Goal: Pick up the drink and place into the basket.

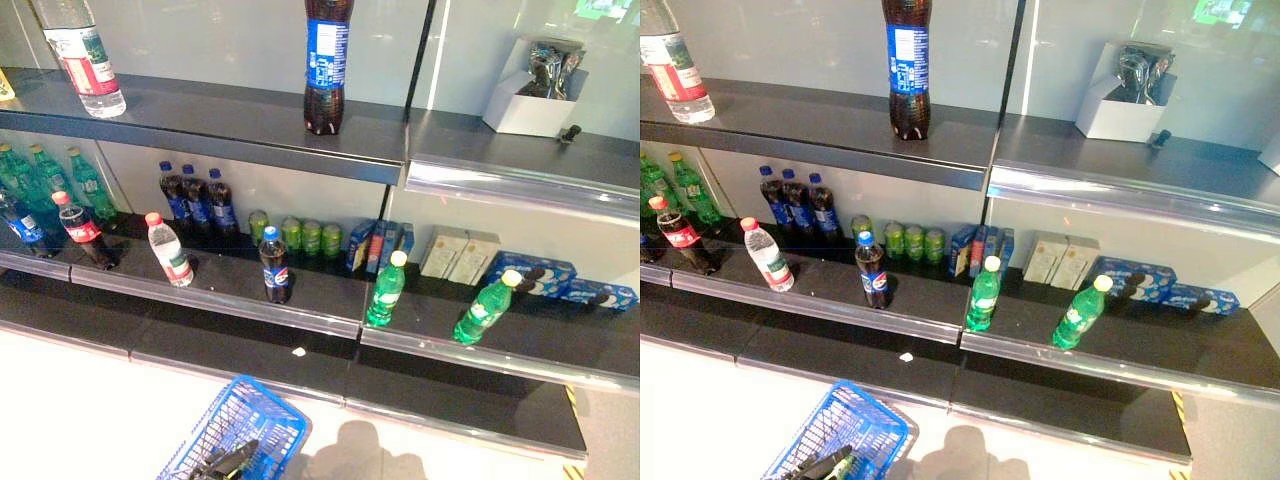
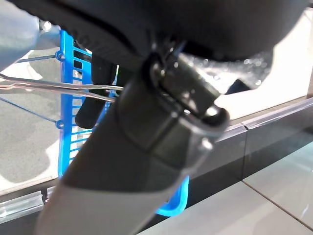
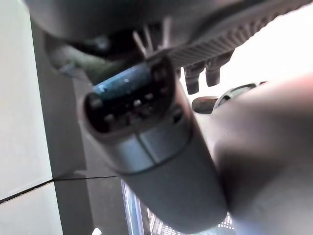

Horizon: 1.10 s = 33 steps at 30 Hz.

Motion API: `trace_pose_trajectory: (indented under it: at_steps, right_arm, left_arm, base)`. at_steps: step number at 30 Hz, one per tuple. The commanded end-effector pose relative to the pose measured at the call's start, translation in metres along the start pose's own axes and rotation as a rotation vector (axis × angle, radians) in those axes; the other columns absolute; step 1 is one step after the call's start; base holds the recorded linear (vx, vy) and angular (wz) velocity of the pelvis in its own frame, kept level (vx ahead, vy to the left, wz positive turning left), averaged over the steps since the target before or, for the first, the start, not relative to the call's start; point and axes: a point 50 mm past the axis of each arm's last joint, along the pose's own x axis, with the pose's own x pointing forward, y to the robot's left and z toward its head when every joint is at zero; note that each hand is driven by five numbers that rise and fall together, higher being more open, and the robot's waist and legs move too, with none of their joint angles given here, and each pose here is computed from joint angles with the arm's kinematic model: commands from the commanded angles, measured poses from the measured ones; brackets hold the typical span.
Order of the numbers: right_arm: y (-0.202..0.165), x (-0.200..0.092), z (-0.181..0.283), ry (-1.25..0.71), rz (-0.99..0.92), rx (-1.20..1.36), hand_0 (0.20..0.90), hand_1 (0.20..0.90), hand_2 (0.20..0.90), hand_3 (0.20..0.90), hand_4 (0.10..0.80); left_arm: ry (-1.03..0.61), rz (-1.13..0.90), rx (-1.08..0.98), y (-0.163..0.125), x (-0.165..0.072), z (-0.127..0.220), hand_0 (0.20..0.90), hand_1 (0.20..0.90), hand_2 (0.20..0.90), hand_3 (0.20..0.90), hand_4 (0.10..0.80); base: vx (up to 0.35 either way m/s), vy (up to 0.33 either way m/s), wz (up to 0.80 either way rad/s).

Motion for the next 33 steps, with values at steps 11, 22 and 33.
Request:
trace_pose_trajectory:
  at_steps: [11,22,33]
  right_arm:
    - [-0.012,0.0,-0.004,0.051,-0.106,0.031,0.9,0.9,0.9,0.9,0.8]
    - [-0.029,-0.019,0.085,-0.412,-0.189,0.175,0.9,0.9,0.9,0.9,0.8]
    - [-0.038,-0.11,0.169,-0.945,-0.217,0.142,0.9,0.9,0.9,0.9,0.8]
  left_arm:
    - [0.008,-0.061,0.048,-0.018,0.001,-0.003,0.3,0.3,0.3,0.2,0.1]
    - [-0.026,-0.045,0.084,-0.014,0.003,0.014,0.3,0.3,0.3,0.2,0.1]
    - [-0.05,-0.026,0.023,0.004,-0.001,0.013,0.3,0.3,0.3,0.2,0.1]
  base:
    - [0.0,0.0,0.0]
    - [-0.023,-0.025,-0.06]
    - [-0.022,0.001,-0.17]
